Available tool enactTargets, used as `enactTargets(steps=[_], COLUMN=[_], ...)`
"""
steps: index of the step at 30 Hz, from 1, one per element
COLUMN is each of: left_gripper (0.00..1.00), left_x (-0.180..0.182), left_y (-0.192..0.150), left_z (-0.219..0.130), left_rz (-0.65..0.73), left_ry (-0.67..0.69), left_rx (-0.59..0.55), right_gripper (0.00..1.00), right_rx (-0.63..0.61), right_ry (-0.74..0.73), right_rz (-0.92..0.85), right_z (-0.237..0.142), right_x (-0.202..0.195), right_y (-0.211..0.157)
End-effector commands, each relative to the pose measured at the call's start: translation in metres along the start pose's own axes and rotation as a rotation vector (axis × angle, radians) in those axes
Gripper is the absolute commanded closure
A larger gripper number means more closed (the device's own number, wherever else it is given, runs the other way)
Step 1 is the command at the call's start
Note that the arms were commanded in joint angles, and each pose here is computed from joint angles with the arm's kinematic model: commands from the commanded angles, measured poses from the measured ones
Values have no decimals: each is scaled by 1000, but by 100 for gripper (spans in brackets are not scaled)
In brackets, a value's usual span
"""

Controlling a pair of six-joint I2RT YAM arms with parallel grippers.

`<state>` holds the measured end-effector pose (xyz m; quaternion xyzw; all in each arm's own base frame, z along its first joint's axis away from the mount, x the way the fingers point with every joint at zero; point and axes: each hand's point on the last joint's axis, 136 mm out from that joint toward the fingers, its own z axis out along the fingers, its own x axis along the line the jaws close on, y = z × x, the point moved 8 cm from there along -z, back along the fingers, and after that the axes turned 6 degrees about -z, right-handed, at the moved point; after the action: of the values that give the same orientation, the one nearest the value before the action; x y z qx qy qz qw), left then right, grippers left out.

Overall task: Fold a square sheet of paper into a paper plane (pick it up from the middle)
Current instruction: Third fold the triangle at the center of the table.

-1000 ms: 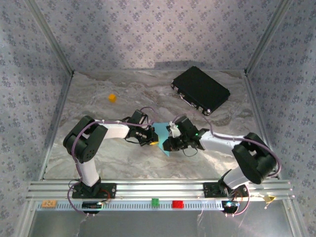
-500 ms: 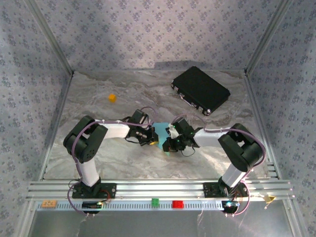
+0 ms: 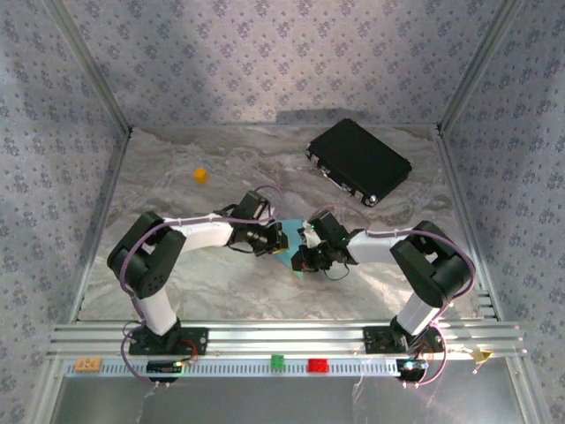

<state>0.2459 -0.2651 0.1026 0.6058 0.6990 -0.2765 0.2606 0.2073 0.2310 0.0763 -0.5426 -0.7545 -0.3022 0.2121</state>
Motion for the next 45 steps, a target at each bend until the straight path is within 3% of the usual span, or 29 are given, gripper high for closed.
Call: enactTargets(steps=[1,7,31,45], left_gripper=[100,100,100,94], left_x=[17,42,74,45], left_y=[-8,-4,34,40], left_z=[9,15,-8,-42], left_rz=[-48,-77,-54,-28], left_ry=[46,113,17,-58], left_rx=[46,40,-50,-162], right_gripper=[100,100,100,100], right_rx=[71,76,88,75], right_ry=[-122,-134,-141,-129], right_rz=[109,120,127,127], right_z=[6,7,7,7], right_x=[-25,-28,-31,-29], right_y=[-18,-19,-21,-20])
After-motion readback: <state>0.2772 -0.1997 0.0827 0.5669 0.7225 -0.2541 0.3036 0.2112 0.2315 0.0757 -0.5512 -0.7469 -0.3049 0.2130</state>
